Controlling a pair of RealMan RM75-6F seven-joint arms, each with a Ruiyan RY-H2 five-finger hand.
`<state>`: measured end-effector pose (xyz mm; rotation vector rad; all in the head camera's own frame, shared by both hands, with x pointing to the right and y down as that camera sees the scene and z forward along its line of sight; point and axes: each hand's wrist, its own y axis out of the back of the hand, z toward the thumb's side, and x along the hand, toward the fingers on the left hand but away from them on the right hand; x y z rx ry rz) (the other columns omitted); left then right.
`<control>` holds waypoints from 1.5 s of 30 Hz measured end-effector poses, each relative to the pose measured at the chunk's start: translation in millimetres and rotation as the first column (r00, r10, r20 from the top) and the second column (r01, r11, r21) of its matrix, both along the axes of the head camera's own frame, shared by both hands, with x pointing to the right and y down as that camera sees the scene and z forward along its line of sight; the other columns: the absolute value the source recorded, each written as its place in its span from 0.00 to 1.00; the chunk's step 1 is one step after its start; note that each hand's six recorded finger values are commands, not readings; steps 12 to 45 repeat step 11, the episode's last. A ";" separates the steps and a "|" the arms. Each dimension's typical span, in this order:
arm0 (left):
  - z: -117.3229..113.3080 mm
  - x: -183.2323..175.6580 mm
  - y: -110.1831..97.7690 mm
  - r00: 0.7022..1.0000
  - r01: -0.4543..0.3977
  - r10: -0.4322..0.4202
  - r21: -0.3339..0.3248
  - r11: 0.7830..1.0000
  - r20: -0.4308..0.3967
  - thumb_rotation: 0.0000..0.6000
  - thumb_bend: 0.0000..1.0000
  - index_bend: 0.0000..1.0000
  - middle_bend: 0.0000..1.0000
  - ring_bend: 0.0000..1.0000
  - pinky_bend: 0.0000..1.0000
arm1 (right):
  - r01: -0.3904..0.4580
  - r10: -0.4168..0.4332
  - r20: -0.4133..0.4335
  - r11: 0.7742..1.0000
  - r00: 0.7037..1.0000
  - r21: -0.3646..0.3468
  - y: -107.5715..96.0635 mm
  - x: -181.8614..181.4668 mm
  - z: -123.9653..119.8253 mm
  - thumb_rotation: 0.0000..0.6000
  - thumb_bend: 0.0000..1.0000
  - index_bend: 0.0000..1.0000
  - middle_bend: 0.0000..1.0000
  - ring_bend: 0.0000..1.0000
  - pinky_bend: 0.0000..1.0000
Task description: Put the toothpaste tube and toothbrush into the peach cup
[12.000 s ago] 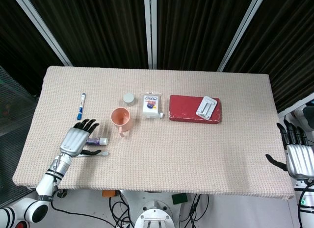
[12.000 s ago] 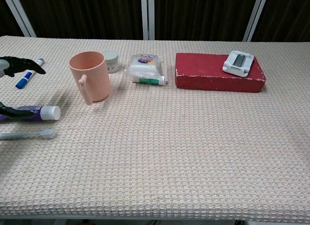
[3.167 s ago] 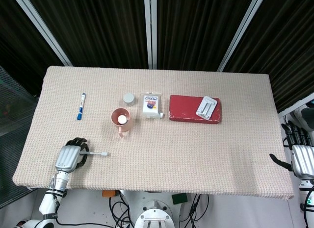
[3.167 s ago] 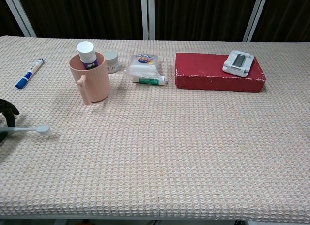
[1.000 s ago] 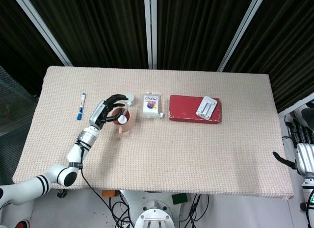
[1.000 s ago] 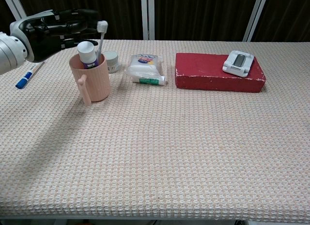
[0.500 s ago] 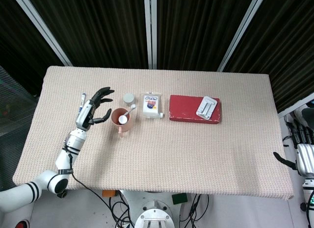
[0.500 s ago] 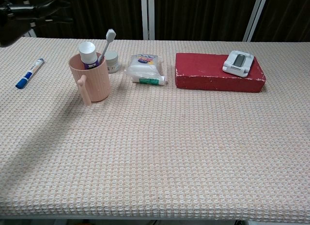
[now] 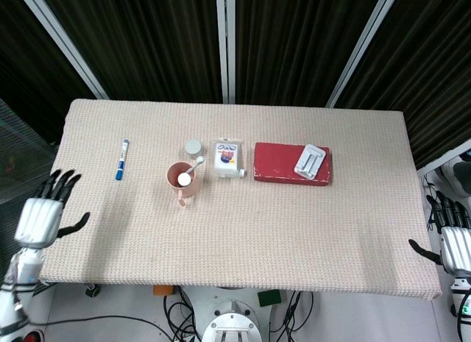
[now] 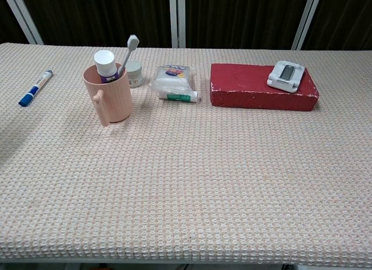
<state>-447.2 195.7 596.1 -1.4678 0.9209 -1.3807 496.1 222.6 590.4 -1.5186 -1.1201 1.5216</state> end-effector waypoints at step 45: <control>-8.7 5.0 36.4 0.996 -0.061 0.064 -0.064 0.996 0.054 0.46 0.24 0.08 0.05 0.03 0.18 | 0.028 -0.028 0.004 1.000 1.000 -0.004 3.2 -9.0 1.4 1.00 0.34 0.00 0.00 0.00 0.00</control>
